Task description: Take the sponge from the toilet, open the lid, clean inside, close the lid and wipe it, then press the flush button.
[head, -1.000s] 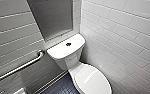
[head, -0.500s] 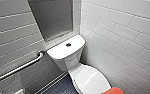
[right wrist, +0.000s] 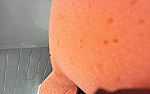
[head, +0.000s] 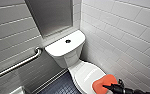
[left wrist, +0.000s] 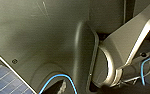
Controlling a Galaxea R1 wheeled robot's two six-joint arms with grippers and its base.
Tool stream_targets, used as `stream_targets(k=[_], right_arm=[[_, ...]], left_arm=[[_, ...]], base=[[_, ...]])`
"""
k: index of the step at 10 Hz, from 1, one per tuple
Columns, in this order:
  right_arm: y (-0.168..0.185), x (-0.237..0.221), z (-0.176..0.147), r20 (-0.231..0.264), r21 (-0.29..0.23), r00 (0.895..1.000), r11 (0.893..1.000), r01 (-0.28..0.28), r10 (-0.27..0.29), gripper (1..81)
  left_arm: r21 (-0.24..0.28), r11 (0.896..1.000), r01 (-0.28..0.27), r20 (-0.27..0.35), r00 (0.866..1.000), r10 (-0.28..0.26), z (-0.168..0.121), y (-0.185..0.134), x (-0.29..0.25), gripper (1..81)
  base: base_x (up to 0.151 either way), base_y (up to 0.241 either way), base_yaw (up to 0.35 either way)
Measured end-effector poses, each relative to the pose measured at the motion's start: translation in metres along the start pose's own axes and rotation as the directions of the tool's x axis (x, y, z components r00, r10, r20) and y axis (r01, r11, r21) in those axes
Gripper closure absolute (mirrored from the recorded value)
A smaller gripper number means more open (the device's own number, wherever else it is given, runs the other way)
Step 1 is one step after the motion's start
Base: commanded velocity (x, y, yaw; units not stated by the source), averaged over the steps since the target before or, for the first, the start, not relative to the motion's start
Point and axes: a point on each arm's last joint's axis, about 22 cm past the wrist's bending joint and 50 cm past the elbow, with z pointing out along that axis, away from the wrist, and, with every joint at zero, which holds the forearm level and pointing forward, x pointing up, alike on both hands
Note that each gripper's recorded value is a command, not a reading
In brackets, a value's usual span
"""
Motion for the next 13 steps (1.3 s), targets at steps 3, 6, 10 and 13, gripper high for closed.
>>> stream_targets(k=[3,6,10,13], right_arm=[[0.035,0.018,0.050,0.044,-0.064,0.998,0.997,-0.042,0.045,81.1],[0.039,0.048,0.101,0.054,-0.091,0.998,0.995,-0.033,0.038,81.1],[0.038,0.115,0.136,0.001,-0.161,0.999,0.986,-0.040,0.041,81.1],[0.046,0.145,0.145,-0.061,-0.199,0.986,0.966,-0.166,0.157,81.1]], left_arm=[[-0.004,0.999,0.035,0.057,0.998,-0.035,0.004,0.004,-0.023,1.0],[0.018,0.999,0.046,0.078,0.996,-0.047,0.009,-0.001,-0.032,1.0],[0.040,0.998,0.041,0.077,0.996,-0.044,0.015,-0.004,-0.031,1.0],[0.042,0.998,0.041,0.078,0.996,-0.044,0.015,-0.005,-0.031,1.0]], base=[[0.000,0.000,0.000],[0.000,0.000,0.000],[0.000,0.000,0.000],[0.000,0.000,0.000]])
